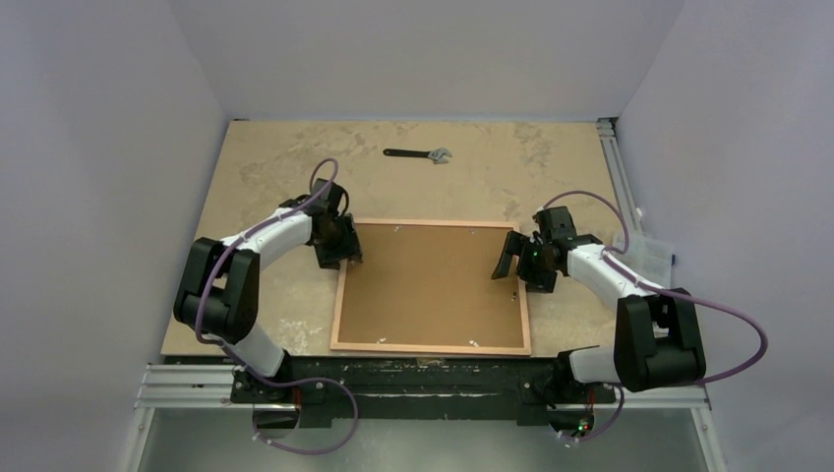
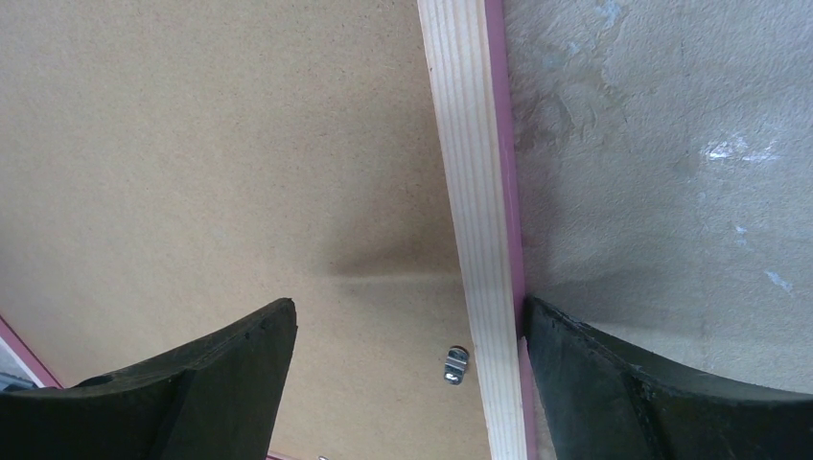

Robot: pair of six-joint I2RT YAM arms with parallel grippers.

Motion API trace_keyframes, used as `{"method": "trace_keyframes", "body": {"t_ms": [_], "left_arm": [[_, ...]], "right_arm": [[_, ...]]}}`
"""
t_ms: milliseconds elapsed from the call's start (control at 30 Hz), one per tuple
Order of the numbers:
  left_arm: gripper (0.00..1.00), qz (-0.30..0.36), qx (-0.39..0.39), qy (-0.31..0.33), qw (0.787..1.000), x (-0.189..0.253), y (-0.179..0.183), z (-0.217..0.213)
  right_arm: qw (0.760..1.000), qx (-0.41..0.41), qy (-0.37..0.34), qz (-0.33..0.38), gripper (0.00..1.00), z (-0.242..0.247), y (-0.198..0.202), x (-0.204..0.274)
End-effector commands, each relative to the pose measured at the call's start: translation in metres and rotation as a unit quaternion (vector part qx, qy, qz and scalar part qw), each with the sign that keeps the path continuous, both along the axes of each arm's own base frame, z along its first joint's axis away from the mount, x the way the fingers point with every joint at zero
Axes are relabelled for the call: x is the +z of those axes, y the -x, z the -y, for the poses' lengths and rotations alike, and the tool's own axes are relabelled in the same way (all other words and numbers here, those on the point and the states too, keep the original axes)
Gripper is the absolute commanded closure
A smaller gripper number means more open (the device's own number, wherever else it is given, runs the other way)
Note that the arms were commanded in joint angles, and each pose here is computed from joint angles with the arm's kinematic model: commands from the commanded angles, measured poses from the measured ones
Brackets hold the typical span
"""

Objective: Put the photo into the frame
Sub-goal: Install the photo frame at the center of the board.

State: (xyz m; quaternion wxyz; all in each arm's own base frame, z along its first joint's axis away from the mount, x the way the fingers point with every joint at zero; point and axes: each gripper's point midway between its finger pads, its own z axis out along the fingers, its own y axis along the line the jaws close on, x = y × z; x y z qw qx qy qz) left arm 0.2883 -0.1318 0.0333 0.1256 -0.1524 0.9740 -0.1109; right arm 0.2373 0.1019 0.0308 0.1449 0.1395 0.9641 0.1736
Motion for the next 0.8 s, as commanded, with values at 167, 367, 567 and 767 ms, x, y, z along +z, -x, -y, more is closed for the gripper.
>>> {"method": "trace_keyframes", "body": {"t_ms": [167,367,567,767], "left_arm": [[0.43,0.012,0.014,0.008,1.000,0.008,-0.022,0.012],[0.54,-0.024,0.030,-0.032,0.999,-0.015,-0.019,0.000],[0.83,-0.032,0.034,-0.032,0.998,-0.024,-0.012,-0.001],[1.00,-0.019,0.028,-0.016,0.999,-0.017,-0.011,0.003]], "right_arm": [[0.998,0.021,-0.022,-0.059,0.13,-0.010,0.027,-0.025],[0.998,0.024,-0.022,-0.060,0.13,-0.011,0.027,-0.026],[0.998,0.024,-0.024,-0.061,0.13,-0.011,0.027,-0.027],[0.998,0.025,-0.024,-0.060,0.14,-0.011,0.027,-0.025]]}}
